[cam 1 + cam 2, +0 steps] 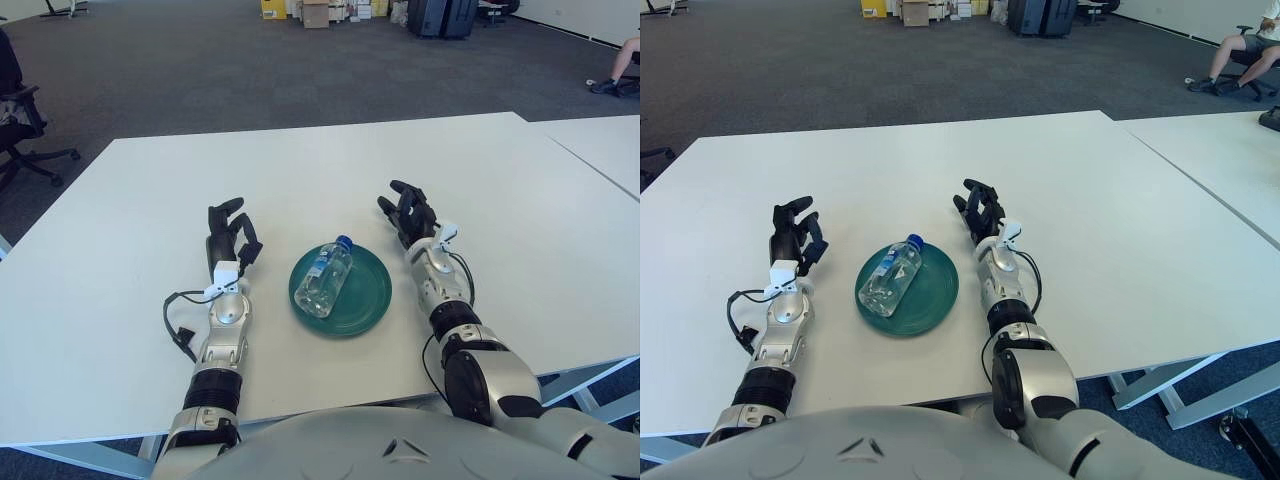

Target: Put the bottle into the plate.

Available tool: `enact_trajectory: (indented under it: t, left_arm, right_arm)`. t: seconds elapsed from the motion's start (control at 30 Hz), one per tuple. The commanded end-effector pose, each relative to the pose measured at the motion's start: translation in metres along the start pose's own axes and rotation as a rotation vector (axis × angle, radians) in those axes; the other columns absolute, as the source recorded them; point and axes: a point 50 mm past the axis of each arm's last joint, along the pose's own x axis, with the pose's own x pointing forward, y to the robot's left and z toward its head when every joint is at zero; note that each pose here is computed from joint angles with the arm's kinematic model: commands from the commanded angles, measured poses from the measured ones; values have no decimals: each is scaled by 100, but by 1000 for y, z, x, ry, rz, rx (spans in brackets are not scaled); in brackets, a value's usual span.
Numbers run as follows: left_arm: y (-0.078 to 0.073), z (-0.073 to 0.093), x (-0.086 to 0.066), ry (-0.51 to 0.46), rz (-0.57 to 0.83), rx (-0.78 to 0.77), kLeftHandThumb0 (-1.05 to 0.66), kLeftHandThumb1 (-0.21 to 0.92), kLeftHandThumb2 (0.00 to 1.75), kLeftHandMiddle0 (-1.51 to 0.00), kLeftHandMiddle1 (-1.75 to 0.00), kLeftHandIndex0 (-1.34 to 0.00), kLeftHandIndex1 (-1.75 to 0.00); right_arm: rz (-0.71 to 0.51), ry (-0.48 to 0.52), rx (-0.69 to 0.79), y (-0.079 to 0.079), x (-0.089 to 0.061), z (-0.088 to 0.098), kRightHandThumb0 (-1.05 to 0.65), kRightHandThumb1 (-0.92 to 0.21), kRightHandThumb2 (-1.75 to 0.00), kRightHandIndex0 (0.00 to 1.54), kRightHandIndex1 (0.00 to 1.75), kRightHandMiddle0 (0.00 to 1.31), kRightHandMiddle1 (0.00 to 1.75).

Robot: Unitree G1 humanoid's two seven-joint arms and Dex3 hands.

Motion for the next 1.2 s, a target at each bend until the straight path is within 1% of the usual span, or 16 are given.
enact_trajectory:
  t: [0.0, 0.2, 0.33, 0.43, 0.5, 0.57, 0.67, 0.87, 1.03, 1.17]
  left_arm:
    - [2, 2, 3, -13, -4, 6, -60, 92, 79, -47, -46, -23, -109]
    - [3, 2, 4, -12, -9, 13, -61, 92, 81, -46, -46, -23, -109]
    - [3, 2, 4, -12, -10, 11, -62, 92, 82, -47, -46, -22, -109]
    - [3, 2, 4, -13, -11, 11, -62, 92, 82, -47, -46, -22, -109]
    - [3, 2, 5, -14, -13, 15, -62, 92, 82, -46, -46, -22, -109]
    - [4, 2, 5, -15, -14, 18, -63, 92, 82, -46, -46, -22, -109]
    - [4, 2, 5, -15, -13, 20, -62, 92, 82, -46, -46, -22, -109]
    - [5, 2, 5, -14, -12, 18, -62, 92, 82, -46, -46, -21, -110]
    - [5, 3, 5, -16, -12, 17, -62, 92, 82, -47, -47, -22, -110]
    - [5, 3, 5, -19, -15, 17, -61, 92, 83, -47, -47, -22, -110]
  right_arm:
    - [-4, 2, -11, -3, -3, -1, -55, -89, -67, 52, 22, 26, 120]
    - [-3, 8, -59, -5, -12, -10, -47, -77, -84, 49, 29, 31, 118]
    - [-3, 16, -127, -7, -18, -15, -41, -71, -91, 47, 33, 34, 116]
    - [-4, 24, -171, -9, -20, -18, -40, -70, -93, 46, 34, 33, 116]
    - [-1, 33, -207, -16, -22, -21, -40, -70, -94, 45, 35, 33, 115]
    - [4, 35, -243, -21, -25, -24, -40, -72, -92, 44, 36, 31, 114]
    - [16, 27, -292, -25, -27, -25, -45, -78, -85, 40, 37, 24, 110]
    - [41, 7, -394, -31, -32, -27, -53, -88, -71, 35, 37, 16, 107]
    - [69, -17, -472, -33, -38, -28, -58, -91, -65, 33, 36, 10, 106]
    - [90, -50, -528, -33, -41, -27, -66, -92, -64, 31, 35, 6, 105]
